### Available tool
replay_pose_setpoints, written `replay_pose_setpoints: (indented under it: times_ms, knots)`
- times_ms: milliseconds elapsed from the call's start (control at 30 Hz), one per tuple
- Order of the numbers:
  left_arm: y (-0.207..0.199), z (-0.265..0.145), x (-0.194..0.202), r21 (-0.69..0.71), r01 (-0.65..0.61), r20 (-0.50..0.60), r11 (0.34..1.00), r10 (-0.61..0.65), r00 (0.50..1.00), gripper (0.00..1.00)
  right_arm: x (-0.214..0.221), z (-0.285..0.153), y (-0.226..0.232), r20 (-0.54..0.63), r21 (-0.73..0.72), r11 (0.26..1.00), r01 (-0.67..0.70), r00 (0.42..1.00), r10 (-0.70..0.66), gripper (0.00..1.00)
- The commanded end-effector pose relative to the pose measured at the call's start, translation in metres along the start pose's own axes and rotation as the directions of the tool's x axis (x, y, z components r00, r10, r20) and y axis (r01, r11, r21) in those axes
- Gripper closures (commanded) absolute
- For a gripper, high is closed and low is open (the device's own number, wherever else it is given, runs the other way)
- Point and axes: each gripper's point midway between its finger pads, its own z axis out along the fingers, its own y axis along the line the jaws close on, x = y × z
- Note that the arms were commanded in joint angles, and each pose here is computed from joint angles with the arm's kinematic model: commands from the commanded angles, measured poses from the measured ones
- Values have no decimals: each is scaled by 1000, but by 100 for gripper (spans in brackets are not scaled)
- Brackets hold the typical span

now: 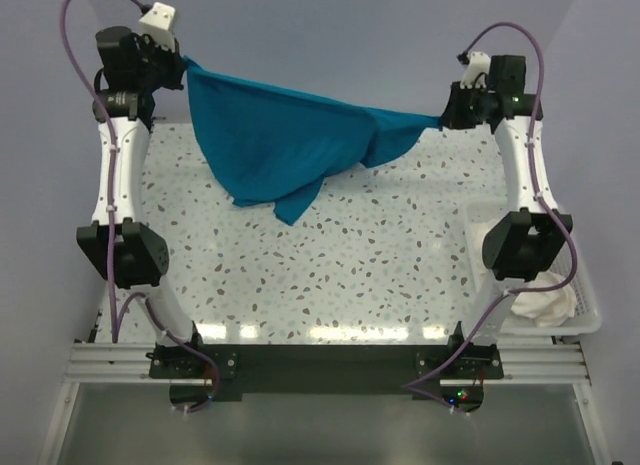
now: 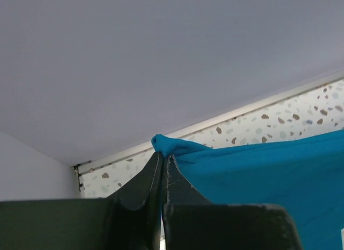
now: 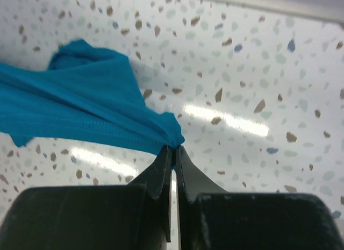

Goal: Fold and stack the t-shirts
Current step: Flatten the tshirt out

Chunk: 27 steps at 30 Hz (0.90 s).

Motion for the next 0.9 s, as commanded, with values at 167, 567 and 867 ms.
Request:
replay_pose_setpoints:
  times_ms: [167,567,867]
  knots:
    - [27,-112,-116,-174,131,320,976,-70,945,100,-135,-135,28,482,28,1000,8,876,-20,100]
    - [24,-247,-176,-349,274,563,896,-33,826,100,-179,-267,58,756,84,996,-25,653,-48,100]
    - [13,-262,-185,-328,250,577,911,-16,816,100,-185,-297,66,797,99,995,-15,600,-71,100]
